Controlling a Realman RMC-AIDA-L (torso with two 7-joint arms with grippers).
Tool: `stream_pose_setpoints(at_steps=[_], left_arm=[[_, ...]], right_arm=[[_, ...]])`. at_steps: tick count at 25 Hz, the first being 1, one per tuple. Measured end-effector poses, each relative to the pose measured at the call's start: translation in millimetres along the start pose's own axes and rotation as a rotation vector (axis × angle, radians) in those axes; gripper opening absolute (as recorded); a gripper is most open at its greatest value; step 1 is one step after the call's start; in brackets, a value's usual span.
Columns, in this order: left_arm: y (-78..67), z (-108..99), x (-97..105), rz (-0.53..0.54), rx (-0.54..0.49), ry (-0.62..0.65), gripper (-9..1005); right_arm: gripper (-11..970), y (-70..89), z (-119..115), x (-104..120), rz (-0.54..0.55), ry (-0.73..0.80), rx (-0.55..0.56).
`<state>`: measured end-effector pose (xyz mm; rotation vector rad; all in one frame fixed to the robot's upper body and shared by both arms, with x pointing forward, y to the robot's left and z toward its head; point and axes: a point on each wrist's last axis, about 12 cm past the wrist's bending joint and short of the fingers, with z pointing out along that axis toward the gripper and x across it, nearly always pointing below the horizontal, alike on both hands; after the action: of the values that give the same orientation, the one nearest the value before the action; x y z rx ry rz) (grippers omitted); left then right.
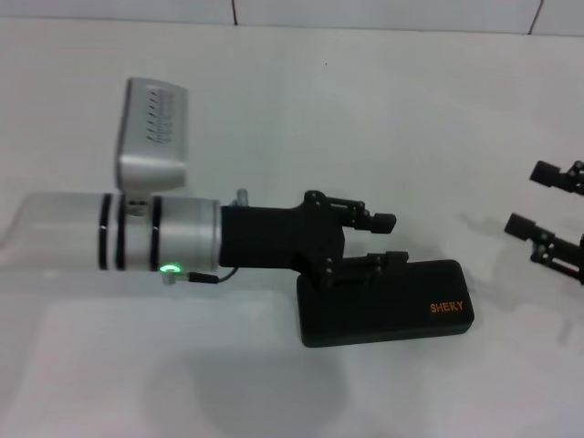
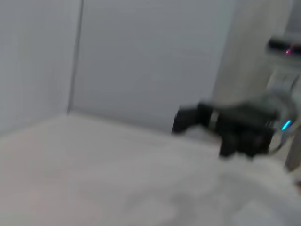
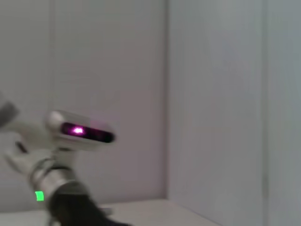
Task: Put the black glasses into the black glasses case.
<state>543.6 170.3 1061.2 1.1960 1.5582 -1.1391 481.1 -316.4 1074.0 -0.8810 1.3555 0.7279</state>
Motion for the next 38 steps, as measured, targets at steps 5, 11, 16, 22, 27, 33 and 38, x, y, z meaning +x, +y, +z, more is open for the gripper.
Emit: stream_pose_setpoints(at_steps=[5, 11, 16, 22, 27, 33, 38], left_arm=[[-8.9, -24, -1, 0.026, 0.048, -0.064, 550], [-30.4, -46, 21, 0.129, 0.012, -0.133, 717], [-38.9, -61, 26, 0.192, 0.004, -0.159, 820], [-34.3, -70, 24, 0.208, -0.001, -0.145, 879], [-23.8, -77, 14, 0.240, -0.015, -0.137, 880], [-8.8, -83, -2, 0.262, -0.037, -0.140, 880], [-4.6, -102, -11, 0.236, -0.087, -0.184, 880]], right_arm=[[647, 14.9, 13, -5, -0.003, -0.020, -0.184], [704, 24.6, 24, -1, 0.012, 0.002, -0.266], [797, 31.9, 28, 4, 0.003, 0.000, -0.292], [857, 29.2, 37, 8, -0.021, 0.003, -0.273], [855, 19.3, 57, 12, -0.030, 0.045, -0.258], [854, 9.6, 72, 7, -0.054, 0.047, -0.264], [854, 1.5, 79, 4, -0.067, 0.043, -0.225]])
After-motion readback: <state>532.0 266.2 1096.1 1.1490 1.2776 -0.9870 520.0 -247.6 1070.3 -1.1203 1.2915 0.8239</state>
